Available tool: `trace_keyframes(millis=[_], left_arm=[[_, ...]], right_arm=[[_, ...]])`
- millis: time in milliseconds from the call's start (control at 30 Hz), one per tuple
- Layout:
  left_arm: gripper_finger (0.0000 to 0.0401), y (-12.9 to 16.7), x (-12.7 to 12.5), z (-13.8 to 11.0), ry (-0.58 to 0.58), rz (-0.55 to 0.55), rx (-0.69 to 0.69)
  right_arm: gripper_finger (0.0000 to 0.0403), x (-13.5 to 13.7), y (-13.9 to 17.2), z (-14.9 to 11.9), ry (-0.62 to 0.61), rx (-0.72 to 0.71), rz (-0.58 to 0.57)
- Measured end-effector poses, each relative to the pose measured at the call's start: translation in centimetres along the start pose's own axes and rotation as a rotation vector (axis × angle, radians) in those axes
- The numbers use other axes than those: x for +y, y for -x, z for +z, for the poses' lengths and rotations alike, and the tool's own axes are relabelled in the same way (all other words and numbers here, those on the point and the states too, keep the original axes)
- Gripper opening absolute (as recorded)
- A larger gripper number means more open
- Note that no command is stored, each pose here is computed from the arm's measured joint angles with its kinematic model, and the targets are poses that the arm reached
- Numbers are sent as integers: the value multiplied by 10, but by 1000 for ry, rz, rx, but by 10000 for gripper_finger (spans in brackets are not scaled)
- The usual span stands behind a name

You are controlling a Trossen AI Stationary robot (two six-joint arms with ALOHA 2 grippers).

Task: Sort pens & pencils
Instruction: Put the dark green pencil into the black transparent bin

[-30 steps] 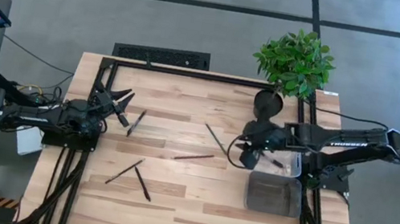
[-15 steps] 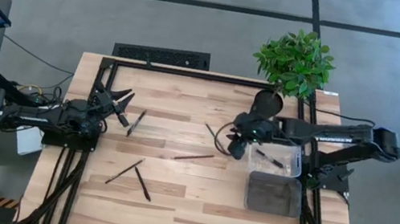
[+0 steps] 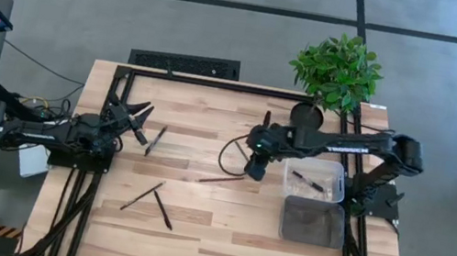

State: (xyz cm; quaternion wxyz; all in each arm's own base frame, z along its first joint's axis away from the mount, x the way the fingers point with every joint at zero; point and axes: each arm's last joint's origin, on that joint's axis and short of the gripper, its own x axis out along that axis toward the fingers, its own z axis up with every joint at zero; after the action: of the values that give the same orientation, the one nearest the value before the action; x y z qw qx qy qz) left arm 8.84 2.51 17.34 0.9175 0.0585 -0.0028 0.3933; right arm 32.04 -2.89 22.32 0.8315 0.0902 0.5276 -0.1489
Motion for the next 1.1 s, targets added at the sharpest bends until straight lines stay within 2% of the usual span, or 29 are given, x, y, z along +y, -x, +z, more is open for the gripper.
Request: trace_keyframes(millis=[200, 533, 867, 1100], left_arm=[[73, 0, 0, 0, 6, -1, 0], [73, 0, 0, 0, 9, 0, 0], [73, 0, 0, 0, 12, 0, 0], [73, 0, 0, 0, 11, -1, 0]], right_arm=[[148, 2, -30, -5, -33, 133, -24], [159, 3, -66, -11, -106, 226, -56], [177, 5, -69, -13, -117, 245, -24], [174, 6, -69, -12, -123, 253, 22]])
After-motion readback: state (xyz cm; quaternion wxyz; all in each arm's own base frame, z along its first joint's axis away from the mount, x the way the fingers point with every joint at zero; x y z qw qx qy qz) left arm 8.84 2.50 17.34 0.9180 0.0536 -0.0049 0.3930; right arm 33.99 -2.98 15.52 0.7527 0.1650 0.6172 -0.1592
